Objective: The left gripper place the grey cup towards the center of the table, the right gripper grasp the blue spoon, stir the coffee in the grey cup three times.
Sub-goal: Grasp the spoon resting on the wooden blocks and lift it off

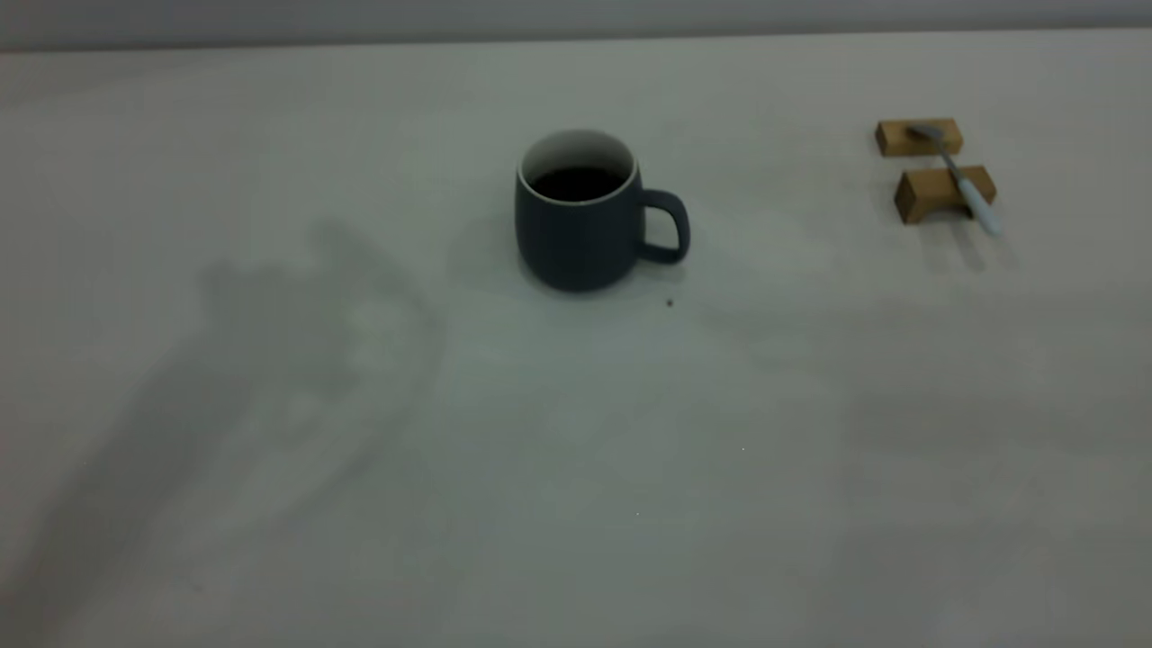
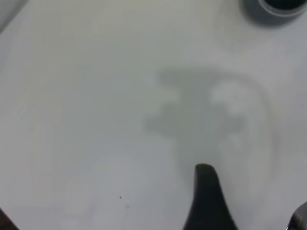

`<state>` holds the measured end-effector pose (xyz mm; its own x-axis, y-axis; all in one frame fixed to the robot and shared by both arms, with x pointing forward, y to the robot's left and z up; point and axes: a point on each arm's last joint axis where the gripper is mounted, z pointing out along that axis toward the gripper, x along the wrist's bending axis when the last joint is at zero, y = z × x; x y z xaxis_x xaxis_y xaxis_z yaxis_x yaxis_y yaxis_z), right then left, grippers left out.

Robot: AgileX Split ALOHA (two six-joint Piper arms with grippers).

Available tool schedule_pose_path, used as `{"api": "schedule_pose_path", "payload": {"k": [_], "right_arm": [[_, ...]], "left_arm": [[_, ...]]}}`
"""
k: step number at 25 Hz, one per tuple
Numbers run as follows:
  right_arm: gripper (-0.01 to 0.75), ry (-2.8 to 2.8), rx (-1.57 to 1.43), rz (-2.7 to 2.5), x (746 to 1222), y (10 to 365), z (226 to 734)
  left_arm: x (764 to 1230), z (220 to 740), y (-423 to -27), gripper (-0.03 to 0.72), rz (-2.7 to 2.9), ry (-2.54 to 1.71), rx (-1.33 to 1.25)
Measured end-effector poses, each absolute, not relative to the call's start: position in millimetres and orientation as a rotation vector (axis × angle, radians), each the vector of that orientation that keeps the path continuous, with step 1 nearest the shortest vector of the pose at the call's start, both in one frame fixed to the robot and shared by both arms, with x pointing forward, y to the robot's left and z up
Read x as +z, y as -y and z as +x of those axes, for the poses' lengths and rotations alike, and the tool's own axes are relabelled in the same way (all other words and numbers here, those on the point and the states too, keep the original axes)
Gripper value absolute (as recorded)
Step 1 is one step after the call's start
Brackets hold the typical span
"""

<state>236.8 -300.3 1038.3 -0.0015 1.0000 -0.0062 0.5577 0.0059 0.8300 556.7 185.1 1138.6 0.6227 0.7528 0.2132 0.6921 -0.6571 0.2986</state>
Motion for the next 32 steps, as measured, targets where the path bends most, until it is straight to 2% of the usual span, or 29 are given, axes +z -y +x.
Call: {"api": "schedule_pose_path", "payload": {"k": [11, 15, 21, 25, 32], "right_arm": [[0.237, -1.633, 0.864, 1.625, 1038.3, 300.3, 236.8], [0.237, -1.633, 0.864, 1.625, 1038.3, 300.3, 236.8], [0.237, -1.633, 0.864, 1.625, 1038.3, 300.3, 236.8], [0.237, -1.633, 0.864, 1.625, 1038.3, 300.3, 236.8], [0.237, -1.633, 0.864, 1.625, 1038.3, 300.3, 236.8]], "left_arm": [[1207.0, 486.1, -212.7, 0.585, 2.243, -1.441, 0.581], [1204.6, 445.4, -228.8, 0.585, 2.155, -1.525, 0.56], [1133.4, 375.5, -261.5, 0.585, 2.226, -1.667, 0.471], [1077.2, 336.4, -291.1, 0.585, 2.172, -1.905, 0.455], [1030.4, 284.6, -311.5, 0.585, 1.902, -2.091, 0.574]]}}
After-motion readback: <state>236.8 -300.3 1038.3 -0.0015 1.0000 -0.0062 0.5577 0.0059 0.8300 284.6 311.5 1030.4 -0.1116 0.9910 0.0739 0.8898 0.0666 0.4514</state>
